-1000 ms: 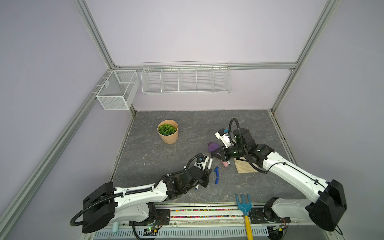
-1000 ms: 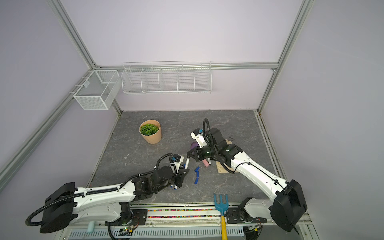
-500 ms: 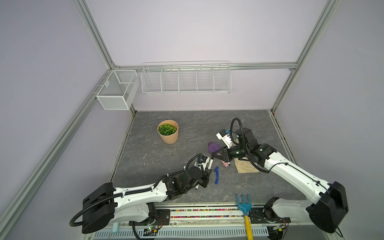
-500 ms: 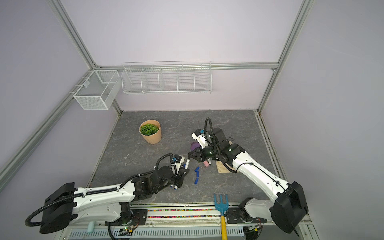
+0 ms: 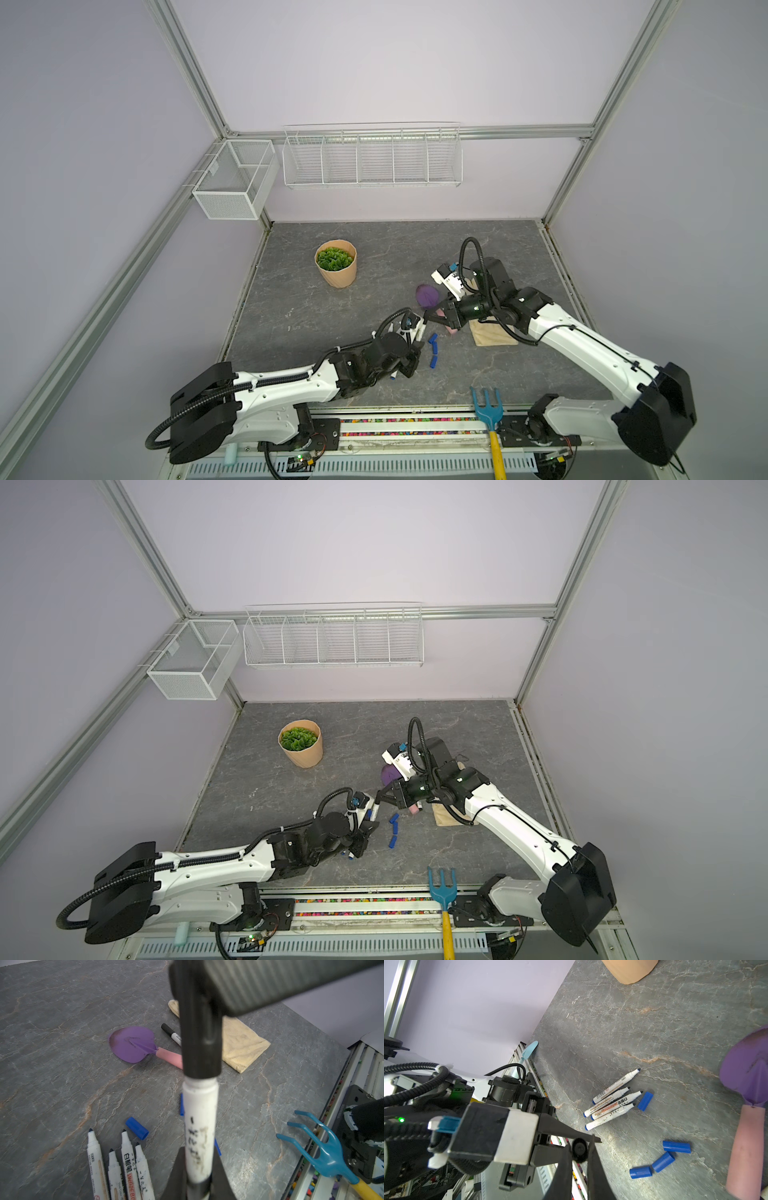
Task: Insert the pens into the pen caps
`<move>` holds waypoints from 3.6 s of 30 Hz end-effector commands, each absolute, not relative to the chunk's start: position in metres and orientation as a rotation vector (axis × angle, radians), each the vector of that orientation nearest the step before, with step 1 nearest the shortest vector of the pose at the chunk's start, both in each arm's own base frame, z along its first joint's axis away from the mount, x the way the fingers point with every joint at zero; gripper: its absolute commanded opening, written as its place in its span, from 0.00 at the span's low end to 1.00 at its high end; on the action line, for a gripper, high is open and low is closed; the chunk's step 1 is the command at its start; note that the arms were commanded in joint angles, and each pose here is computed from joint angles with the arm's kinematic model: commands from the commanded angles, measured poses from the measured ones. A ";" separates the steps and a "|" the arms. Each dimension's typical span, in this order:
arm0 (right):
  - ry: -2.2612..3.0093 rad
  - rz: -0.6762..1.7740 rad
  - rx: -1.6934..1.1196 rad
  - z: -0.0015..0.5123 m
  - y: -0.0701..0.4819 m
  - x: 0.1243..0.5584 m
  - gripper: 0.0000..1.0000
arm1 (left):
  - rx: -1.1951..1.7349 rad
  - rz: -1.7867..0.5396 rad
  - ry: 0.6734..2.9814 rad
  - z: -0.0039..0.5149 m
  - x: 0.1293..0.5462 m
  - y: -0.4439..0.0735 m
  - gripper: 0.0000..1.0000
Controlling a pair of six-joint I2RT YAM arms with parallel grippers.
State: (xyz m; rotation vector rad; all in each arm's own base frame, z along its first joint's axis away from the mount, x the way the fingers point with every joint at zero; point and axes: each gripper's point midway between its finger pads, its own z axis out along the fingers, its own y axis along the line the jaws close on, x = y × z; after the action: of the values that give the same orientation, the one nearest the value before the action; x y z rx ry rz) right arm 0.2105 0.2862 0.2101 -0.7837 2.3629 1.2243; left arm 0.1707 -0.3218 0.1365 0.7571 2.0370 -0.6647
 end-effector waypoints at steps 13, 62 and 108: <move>2.676 1.266 -0.931 0.163 0.272 0.140 0.09 | 0.545 -0.758 1.692 0.248 0.207 -0.332 0.00; 2.403 0.928 -0.857 0.228 0.274 0.215 0.30 | 0.701 -0.791 1.721 0.166 0.168 -0.347 0.00; 2.569 1.026 -0.702 0.173 0.274 0.216 0.26 | 0.464 -1.018 1.627 0.217 0.195 -0.351 0.00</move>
State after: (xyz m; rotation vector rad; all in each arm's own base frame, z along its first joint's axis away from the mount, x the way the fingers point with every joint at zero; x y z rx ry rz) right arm 0.2169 0.2843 0.1907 -0.7356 2.4858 1.0958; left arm 0.1884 -0.3416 0.1693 0.5695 1.7680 -0.9055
